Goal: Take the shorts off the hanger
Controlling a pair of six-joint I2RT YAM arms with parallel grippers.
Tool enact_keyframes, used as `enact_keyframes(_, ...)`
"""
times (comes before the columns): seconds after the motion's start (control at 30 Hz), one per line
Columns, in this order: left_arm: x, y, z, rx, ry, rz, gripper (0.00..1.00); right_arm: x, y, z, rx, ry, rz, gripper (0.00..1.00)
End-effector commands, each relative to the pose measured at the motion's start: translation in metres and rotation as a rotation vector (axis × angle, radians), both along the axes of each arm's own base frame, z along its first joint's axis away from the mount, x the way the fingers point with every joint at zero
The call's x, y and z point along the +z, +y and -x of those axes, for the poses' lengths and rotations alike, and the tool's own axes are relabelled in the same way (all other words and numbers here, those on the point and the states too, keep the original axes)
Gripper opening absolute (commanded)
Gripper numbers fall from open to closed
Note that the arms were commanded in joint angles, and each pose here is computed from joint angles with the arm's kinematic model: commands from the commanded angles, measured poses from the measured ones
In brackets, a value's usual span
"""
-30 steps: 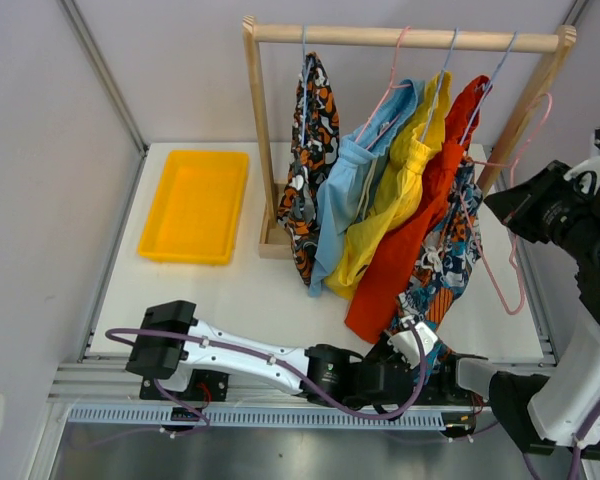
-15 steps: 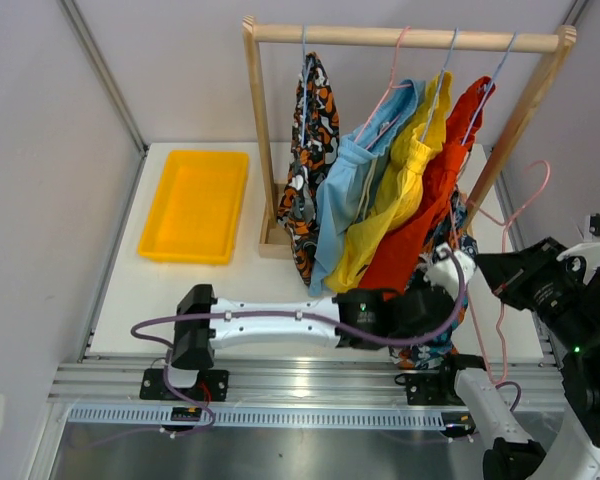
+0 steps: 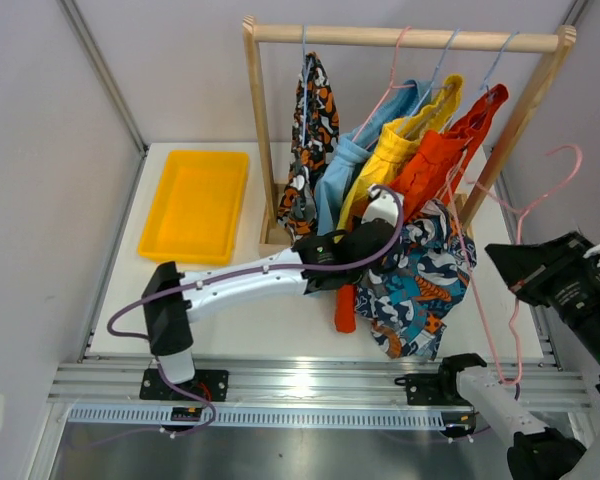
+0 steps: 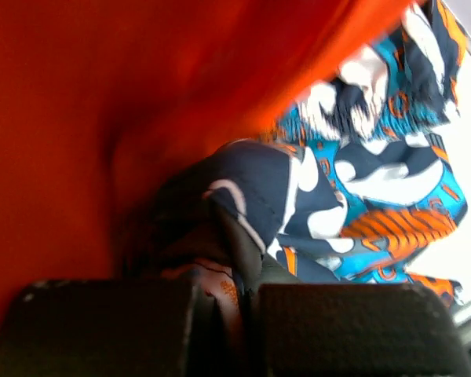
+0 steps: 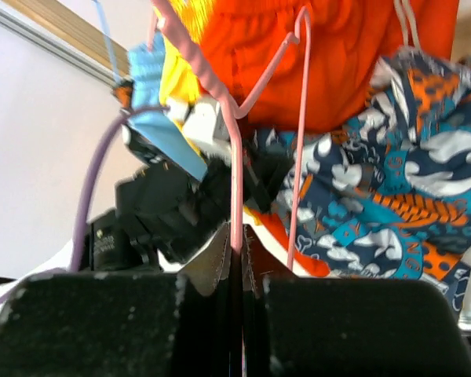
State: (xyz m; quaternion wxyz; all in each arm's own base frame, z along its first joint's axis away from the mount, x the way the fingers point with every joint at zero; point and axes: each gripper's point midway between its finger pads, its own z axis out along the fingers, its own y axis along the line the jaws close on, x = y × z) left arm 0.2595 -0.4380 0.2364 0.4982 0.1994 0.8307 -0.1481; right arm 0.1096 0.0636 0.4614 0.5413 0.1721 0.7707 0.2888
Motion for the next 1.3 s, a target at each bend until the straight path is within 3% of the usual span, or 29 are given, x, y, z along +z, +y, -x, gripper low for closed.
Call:
enact_keyframes(0.0,0.033,0.005,0.04,-0.048,-0.001,0.129,0.0,-0.008,-0.022,-0.013,-0.116,0.097,0.07,0.0)
enact_keyframes(0.3,0.011,0.01,0.199,-0.267,0.036,0.12,0.0,0.024,-0.046,-0.1,-0.257,0.026,0.262,0.0)
enact_keyframes(0.47,-0.001,0.034,0.251,-0.317,0.045,0.067,0.0,0.037,-0.059,-0.138,-0.334,-0.008,0.33,0.0)
enact_keyframes(0.83,-0.041,0.078,0.274,-0.283,0.072,0.003,0.0,0.047,-0.083,-0.21,-0.358,-0.033,0.305,0.0)
enact_keyframes(1.27,-0.058,0.064,0.281,-0.308,0.076,0.021,0.0,0.043,-0.075,-0.267,-0.288,-0.055,0.262,0.0)
